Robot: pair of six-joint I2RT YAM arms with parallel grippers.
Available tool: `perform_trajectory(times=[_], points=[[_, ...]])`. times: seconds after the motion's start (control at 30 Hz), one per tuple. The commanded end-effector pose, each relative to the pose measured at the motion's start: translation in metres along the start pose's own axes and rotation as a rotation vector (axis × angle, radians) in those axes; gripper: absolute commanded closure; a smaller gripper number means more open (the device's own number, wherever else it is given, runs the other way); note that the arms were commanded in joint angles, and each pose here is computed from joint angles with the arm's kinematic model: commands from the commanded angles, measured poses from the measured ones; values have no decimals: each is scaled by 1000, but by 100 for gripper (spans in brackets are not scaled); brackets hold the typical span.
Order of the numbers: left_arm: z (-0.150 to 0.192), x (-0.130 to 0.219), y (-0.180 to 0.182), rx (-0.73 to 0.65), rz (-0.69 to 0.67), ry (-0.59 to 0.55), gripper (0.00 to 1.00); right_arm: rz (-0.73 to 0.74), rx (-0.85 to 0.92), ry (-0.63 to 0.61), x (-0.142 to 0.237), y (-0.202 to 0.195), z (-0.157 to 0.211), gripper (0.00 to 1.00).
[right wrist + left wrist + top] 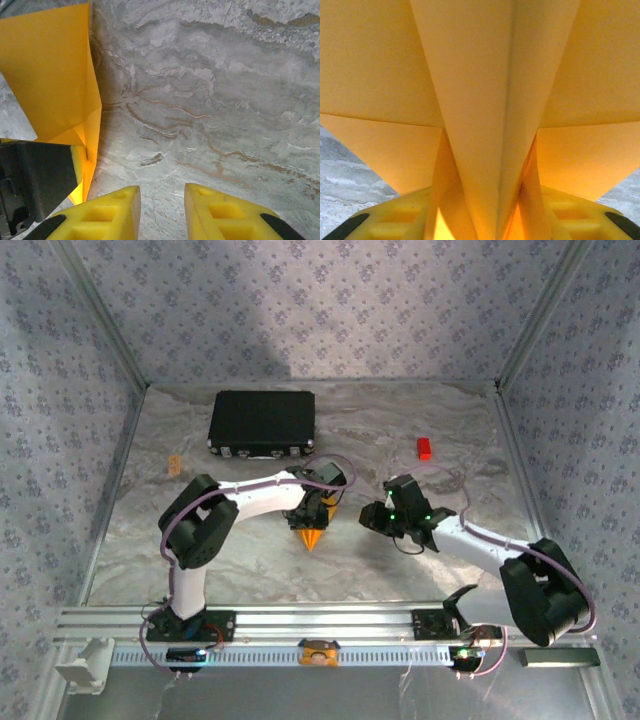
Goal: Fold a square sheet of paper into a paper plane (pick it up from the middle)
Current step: Turn over a paper plane at the center of the table.
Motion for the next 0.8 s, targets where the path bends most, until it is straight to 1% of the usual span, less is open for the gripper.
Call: perform_trajectory(times=[0.0, 0.23, 0.43, 0.57, 0.67, 0.77], points=[[-2, 19, 2, 24, 2, -33, 58, 10, 14, -9, 5, 0, -2, 69], [-3, 27, 2, 28, 14, -45, 55, 13, 16, -11, 8, 0, -3, 68], [-6, 42, 2, 33, 39, -73, 52, 23, 29, -23, 13, 1, -9, 67], [-8, 55, 4, 35, 56, -106, 51, 35, 47, -45, 19, 1, -18, 63], [-14, 72, 11, 40, 66, -181, 51, 58, 83, -79, 29, 3, -29, 60], [-23, 91, 30, 51, 57, -278, 48, 123, 175, -165, 50, 7, -49, 54]])
Point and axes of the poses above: each hand's point on the last joint's axis, 136 mm out from that joint toward the fingers, its own x axis back along the fingers, its own y axis along the line the jaws close on, z = x × y, the point moved 2 cm from there along x, back along the fingers, and after that the axes turned 5 degrees about -x, right-handed, at the moved point
